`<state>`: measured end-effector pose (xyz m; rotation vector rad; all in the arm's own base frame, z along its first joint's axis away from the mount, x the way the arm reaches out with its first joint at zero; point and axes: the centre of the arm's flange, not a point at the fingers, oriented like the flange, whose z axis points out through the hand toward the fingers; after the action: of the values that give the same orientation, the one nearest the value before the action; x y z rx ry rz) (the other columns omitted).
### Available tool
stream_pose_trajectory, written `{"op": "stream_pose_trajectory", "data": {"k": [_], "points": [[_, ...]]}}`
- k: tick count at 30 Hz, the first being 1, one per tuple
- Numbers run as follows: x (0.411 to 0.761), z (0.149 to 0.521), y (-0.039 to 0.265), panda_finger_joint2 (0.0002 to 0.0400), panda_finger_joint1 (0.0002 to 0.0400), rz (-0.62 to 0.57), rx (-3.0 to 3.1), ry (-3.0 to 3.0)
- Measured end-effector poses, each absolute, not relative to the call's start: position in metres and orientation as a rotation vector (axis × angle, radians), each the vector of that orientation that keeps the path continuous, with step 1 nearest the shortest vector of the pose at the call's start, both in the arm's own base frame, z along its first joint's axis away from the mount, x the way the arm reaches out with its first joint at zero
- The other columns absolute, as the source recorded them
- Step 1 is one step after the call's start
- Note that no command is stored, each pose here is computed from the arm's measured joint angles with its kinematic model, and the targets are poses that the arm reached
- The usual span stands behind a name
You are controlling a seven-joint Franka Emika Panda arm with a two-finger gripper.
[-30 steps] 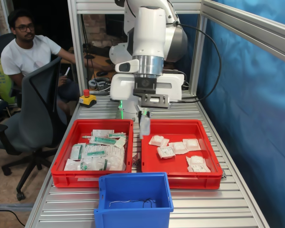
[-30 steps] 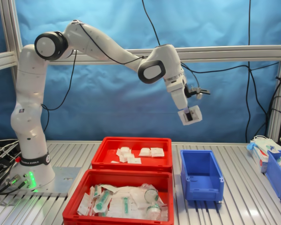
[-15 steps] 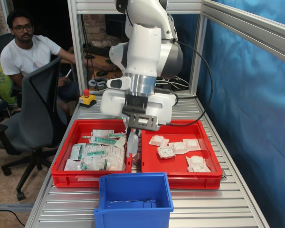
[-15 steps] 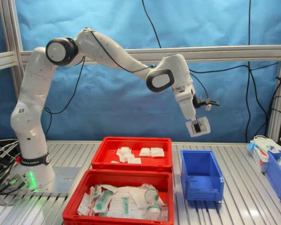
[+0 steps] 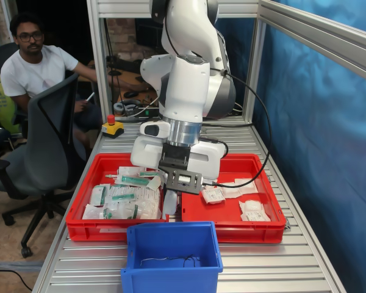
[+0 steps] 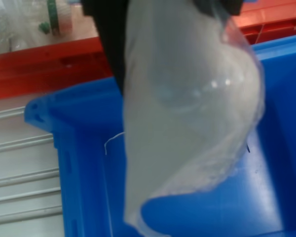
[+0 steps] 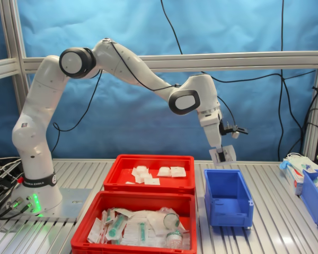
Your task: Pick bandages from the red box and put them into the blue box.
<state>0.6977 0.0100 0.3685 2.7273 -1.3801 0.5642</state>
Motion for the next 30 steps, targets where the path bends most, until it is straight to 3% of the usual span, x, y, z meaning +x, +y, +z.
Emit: {"op": "stream_pose_trajectory", "data": {"k": [30], "points": [[0.703, 0.379, 0.010, 0.0057, 0.0057, 0.613, 2.733, -1.386]]}}
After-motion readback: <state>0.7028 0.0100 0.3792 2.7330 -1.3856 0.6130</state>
